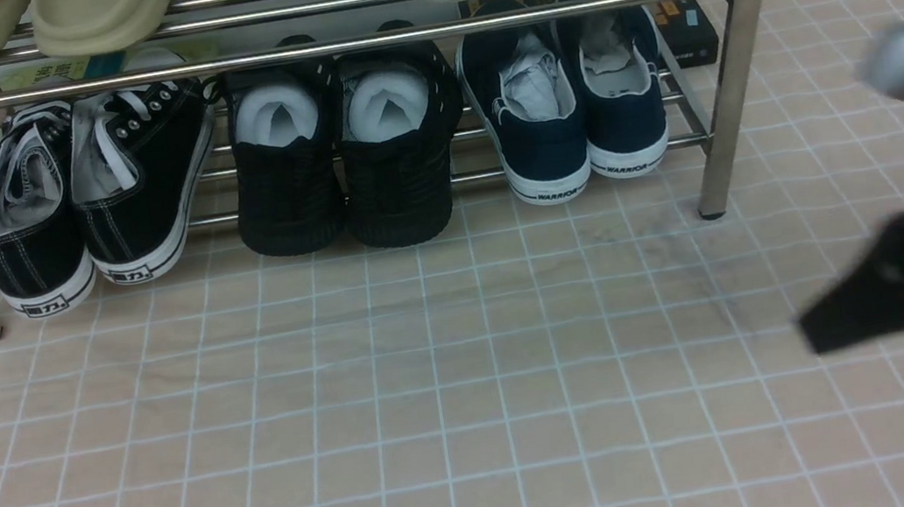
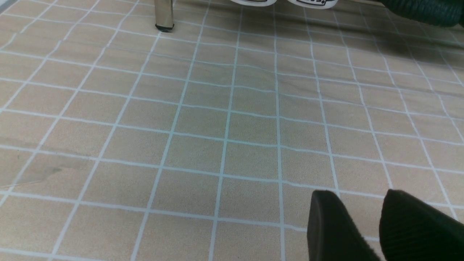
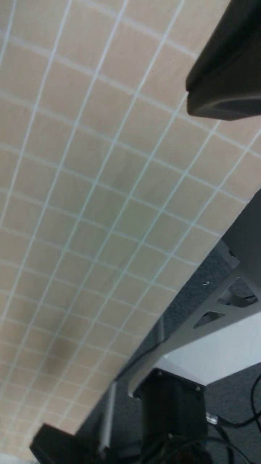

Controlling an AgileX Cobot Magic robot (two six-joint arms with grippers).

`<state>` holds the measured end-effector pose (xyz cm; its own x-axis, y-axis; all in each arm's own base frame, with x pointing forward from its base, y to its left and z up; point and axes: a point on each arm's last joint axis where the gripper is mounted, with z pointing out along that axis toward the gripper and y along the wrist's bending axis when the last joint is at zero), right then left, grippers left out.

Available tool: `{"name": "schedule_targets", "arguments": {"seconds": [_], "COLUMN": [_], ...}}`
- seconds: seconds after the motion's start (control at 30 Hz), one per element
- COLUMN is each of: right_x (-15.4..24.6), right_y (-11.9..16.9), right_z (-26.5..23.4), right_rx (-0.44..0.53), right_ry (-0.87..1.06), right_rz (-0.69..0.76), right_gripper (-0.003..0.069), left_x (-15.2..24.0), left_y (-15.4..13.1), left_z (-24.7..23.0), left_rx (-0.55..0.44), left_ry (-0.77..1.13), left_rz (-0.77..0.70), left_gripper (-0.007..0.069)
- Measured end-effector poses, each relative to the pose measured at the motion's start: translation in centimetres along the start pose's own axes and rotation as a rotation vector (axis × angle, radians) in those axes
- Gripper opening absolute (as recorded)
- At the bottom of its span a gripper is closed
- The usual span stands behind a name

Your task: Take the shoes off the shelf from the light coffee tablecloth by hand.

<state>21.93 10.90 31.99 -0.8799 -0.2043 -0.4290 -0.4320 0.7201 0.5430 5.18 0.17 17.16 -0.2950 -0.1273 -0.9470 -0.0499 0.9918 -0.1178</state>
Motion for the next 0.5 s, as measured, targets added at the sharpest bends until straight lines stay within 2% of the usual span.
{"name": "schedule_targets", "arguments": {"seconds": [0.07,0.13,0.23,0.33,0.5], "right_x": [-2.5,-4.8,-7.7,-11.0,-14.3], "right_y": [1.2,2.3,3.3,4.2,4.9], "right_z": [1.5,3.1,5.2,7.3,9.6], "right_rx": [-0.013,0.017,0.108,0.253,0.407], "right_ry": [0.038,0.074,0.099,0.084,0.012], "right_rz": [-0.051,-0.098,-0.153,-0.209,-0.187], "right_gripper": [0.0003,0.0004,0.0006,0.0022,0.01], "left_x": [0.0,0.0,0.0,0.0,0.0], "left_y": [0.0,0.0,0.0,0.0,0.0], "left_z": [0.0,0.0,0.0,0.0,0.0], "left_rx": [0.0,0.0,0.0,0.0,0.0], "left_ry": [0.0,0.0,0.0,0.0,0.0], "left_rz": [0.0,0.0,0.0,0.0,0.0], "left_gripper": [0.024,0.024,0.024,0.024,0.024]}}
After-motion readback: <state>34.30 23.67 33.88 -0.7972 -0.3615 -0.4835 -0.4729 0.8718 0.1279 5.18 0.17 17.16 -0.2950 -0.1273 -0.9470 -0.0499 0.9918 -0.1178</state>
